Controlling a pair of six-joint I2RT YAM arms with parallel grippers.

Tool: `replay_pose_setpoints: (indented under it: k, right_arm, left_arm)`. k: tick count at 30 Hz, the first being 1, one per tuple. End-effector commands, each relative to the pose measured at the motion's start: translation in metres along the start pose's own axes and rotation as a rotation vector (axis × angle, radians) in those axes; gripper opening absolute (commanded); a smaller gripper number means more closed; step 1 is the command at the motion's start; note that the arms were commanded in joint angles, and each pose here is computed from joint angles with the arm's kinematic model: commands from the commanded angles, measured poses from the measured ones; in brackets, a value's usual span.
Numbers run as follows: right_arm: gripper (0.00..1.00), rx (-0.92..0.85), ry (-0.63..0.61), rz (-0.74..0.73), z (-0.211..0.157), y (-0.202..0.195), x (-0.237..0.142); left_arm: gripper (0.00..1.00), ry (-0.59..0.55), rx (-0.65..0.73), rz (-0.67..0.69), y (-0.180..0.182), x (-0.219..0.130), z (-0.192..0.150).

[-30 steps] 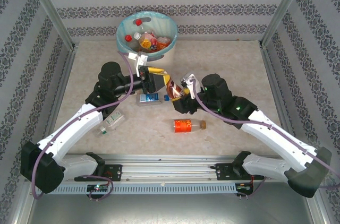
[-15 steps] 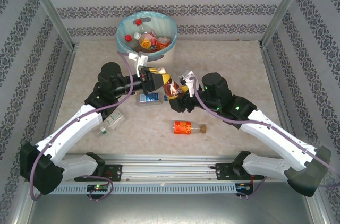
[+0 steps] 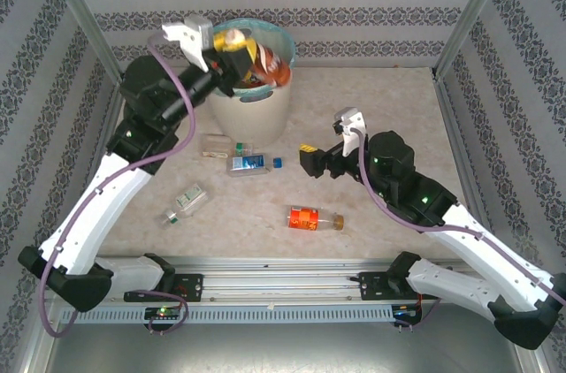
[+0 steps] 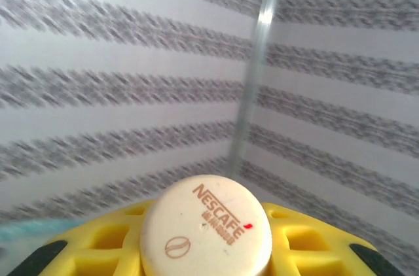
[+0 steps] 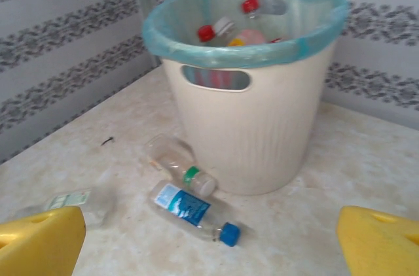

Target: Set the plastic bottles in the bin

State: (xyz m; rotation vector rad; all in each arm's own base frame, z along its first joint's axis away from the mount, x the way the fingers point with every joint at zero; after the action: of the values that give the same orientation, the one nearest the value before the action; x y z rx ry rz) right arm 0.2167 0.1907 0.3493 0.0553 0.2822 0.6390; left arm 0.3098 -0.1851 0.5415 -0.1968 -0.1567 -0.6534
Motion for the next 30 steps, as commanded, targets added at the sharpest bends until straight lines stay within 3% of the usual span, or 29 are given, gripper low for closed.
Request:
replay_pose_setpoints:
  k: [1, 8, 15, 19, 30]
  right_arm:
    - [0.98, 0.014, -0.001, -0.109, -0.01, -0.016, 0.0]
    - [0.98, 0.004, 0.009, -0.111, -0.013, -0.018, -0.007]
    - [0.98, 0.006, 0.007, -0.135, -0.018, -0.022, -0.014]
    - [0.98, 0.002, 0.023, -0.143, -0.024, -0.024, -0.011]
    - [0.98, -0.01, 0.058, -0.139, -0.025, -0.022, 0.002]
  left_arm:
    - [0.0, 0.158, 0.144, 0.224, 0.049, 0.023, -0.031]
    - [0.0, 0.28, 0.222, 0.251, 0.078, 0.077, -0.068]
    - [0.0, 0.484, 0.248, 0.269, 0.104, 0.106, -0.125]
    - [0.0, 0.6, 0.185, 0.227, 0.113, 0.113, -0.162]
    - [0.0, 0.74, 0.017, 0.13, 0.122, 0.12, -0.224]
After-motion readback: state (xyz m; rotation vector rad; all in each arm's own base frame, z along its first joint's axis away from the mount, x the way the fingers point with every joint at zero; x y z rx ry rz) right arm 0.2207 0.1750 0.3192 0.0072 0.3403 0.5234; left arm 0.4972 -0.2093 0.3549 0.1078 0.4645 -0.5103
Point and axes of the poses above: each hand's point on the last joint's axis, 136 mm out from that joint toward the fingers, its own x axis out along the fingers, its own y axis along the line the jaws close on, z = x × y, the point moved 4 cm from there along -x, back along the fingers, and after that the axes turned 1 degree about x, right-handed, at the moved point
